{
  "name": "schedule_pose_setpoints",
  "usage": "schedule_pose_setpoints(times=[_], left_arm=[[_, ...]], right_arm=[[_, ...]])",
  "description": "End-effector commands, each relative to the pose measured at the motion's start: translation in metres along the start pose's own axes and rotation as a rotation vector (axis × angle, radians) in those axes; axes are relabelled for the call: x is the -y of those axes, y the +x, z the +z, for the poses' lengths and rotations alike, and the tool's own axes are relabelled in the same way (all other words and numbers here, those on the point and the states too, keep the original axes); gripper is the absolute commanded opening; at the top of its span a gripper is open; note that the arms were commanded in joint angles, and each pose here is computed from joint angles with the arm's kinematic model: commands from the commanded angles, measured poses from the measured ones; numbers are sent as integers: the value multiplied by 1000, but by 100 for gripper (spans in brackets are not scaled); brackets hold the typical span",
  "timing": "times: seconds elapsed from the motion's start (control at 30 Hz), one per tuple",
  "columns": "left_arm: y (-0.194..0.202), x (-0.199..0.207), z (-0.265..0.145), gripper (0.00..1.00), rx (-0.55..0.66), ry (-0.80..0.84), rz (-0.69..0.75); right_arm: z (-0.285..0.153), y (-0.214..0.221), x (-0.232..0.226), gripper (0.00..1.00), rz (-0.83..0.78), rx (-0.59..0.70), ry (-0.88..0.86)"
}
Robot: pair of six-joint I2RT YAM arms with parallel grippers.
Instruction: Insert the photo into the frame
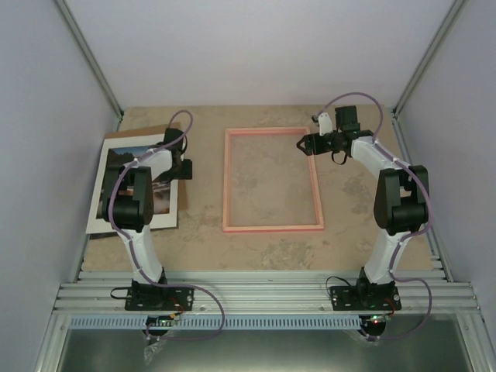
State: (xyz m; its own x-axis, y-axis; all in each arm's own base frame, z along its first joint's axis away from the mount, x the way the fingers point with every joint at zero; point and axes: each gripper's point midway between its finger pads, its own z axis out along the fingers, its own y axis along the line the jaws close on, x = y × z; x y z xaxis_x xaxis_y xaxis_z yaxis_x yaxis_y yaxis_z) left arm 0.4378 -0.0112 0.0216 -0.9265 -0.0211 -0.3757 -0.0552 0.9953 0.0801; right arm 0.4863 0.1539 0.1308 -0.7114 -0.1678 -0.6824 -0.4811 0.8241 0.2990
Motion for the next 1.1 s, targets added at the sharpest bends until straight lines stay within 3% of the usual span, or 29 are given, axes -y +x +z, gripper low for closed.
schedule_pose_setpoints(times=[0.0, 0.43, 1.07], left_arm=[[18, 12, 0, 61, -30, 0, 50], [9, 19, -12, 36, 11, 20, 66], [-20, 36, -63, 23, 115, 145, 47]], right_arm=[[-3, -7, 0, 73, 20, 12, -4], [-3, -5, 0, 73, 30, 3, -9], [-10, -18, -23, 72, -10, 27, -108]])
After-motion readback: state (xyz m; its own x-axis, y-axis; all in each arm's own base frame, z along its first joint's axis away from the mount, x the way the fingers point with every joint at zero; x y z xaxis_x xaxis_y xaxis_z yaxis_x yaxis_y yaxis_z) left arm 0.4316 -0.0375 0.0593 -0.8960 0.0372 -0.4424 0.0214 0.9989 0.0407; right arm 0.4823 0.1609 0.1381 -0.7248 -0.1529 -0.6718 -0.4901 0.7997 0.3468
